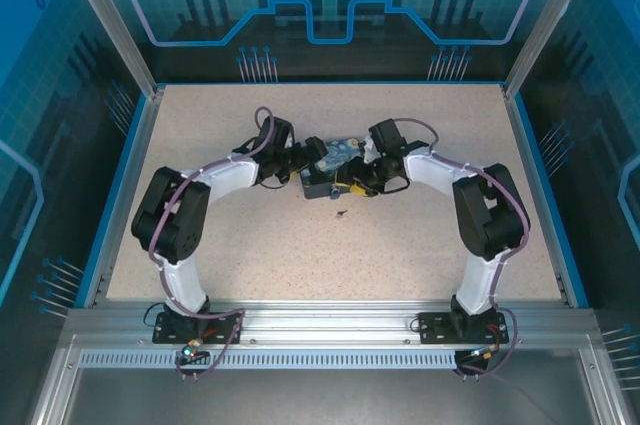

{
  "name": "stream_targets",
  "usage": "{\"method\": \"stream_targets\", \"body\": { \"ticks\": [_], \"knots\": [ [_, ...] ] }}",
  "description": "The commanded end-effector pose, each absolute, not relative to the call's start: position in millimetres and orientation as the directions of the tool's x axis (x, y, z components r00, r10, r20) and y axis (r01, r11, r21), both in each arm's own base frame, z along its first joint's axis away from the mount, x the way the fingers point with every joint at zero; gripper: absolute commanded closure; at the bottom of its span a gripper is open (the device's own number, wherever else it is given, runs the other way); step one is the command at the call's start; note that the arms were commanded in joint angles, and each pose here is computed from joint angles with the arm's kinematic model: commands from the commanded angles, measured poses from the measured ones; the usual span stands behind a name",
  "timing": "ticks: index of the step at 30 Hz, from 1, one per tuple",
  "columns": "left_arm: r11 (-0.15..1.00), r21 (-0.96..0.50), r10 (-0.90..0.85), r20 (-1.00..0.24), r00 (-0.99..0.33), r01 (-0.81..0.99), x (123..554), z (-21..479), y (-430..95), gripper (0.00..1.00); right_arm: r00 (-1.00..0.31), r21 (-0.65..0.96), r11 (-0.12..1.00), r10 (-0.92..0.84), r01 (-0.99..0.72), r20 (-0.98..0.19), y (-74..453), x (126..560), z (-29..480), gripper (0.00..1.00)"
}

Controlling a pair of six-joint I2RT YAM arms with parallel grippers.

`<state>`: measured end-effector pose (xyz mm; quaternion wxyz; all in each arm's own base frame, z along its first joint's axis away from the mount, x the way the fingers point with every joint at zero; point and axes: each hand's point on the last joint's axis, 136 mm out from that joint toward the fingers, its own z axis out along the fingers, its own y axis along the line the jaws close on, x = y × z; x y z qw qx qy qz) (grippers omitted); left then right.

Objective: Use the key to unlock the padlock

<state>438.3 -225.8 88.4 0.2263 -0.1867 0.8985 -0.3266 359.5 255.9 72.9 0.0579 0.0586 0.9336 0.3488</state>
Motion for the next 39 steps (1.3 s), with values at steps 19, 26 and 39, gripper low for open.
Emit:
{"method": "stream_targets", "body": {
  "ticks": [19, 26, 39],
  "knots": [
    [0.708, -0.677, -0.525, -0.315, -0.790, -0.200, 428, 111, -196, 0.01, -0.984, 0.634, 0.773, 0.126, 0.018, -0.126, 245, 332, 90, 0.35],
    [0.722, -0.652, -0.558, -0.349, -0.753, -0.233, 405, 128, -174, 0.01, -0.989, 0.647, 0.762, 0.065, -0.036, -0.132, 286, 330, 94, 0.35],
    [0.671, -0.676, -0.673, -0.382, -0.633, -0.305, 378, 165, -123, 0.01, -0.994, 0.663, 0.748, 0.040, -0.037, -0.101, 340, 361, 86, 0.35]
  ]
}}
